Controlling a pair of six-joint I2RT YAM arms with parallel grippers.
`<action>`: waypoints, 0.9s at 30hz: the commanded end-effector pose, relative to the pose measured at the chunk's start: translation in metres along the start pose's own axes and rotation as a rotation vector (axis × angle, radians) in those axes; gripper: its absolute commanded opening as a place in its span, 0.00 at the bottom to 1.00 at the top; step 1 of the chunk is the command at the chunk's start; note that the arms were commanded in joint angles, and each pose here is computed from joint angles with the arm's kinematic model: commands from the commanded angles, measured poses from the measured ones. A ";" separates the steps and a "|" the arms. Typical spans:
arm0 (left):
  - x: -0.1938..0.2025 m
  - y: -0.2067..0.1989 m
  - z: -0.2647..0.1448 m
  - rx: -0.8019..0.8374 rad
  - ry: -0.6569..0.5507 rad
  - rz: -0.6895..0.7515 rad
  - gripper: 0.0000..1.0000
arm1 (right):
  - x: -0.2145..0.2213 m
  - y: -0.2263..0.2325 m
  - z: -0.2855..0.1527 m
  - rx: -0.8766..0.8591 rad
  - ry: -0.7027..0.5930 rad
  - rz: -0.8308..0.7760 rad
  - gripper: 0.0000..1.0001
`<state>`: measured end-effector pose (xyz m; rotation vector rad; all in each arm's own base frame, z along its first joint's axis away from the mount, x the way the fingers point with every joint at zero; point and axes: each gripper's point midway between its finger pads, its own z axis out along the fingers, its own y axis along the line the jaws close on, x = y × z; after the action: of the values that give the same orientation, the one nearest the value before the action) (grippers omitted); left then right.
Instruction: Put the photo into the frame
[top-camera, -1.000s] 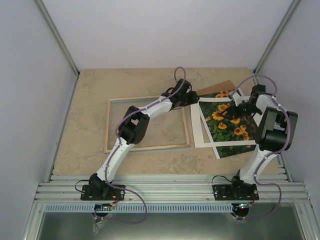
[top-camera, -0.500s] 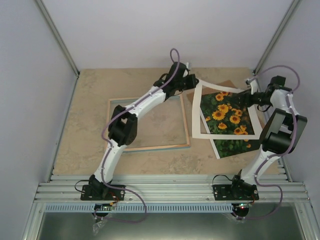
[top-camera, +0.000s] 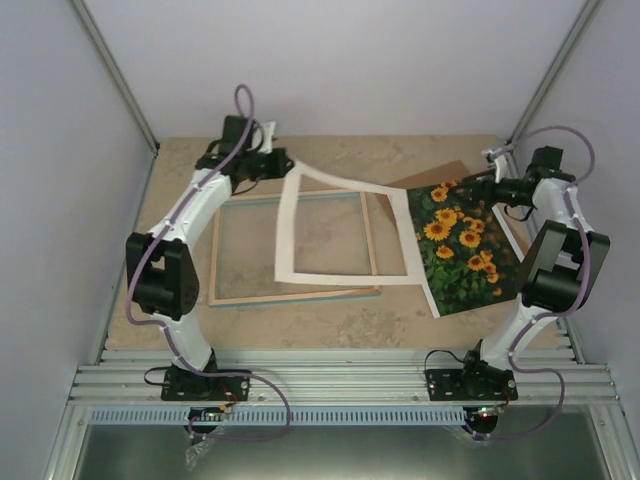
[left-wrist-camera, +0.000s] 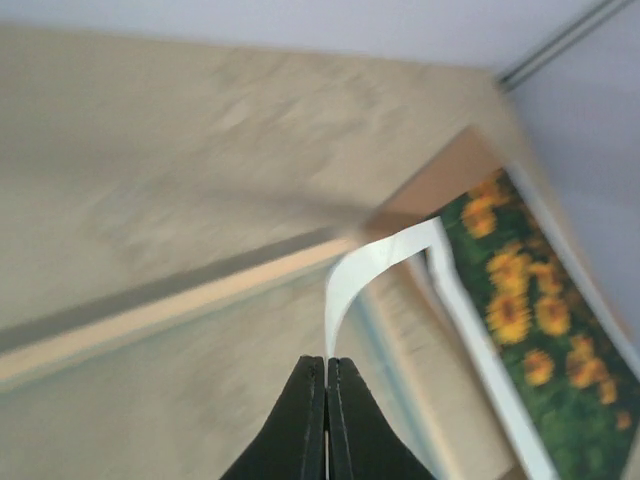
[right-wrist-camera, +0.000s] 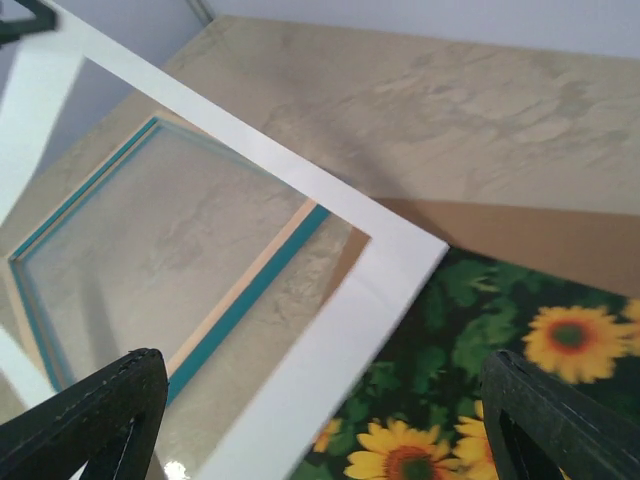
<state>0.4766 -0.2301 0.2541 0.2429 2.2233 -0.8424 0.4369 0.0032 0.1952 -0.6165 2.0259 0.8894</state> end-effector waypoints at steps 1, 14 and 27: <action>0.050 0.064 -0.029 -0.080 0.137 0.032 0.00 | 0.004 0.024 0.018 -0.042 0.023 -0.020 0.87; 0.079 0.210 -0.069 -0.282 0.127 -0.031 0.00 | 0.040 0.056 0.063 -0.110 0.168 -0.026 0.86; 0.071 0.145 -0.042 0.023 0.100 -0.043 0.00 | 0.053 0.052 0.088 -0.100 0.234 0.025 0.86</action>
<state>0.4653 -0.0427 0.1250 0.1208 2.4211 -0.7065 0.4081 0.1007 0.1436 -0.8128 2.1715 0.9910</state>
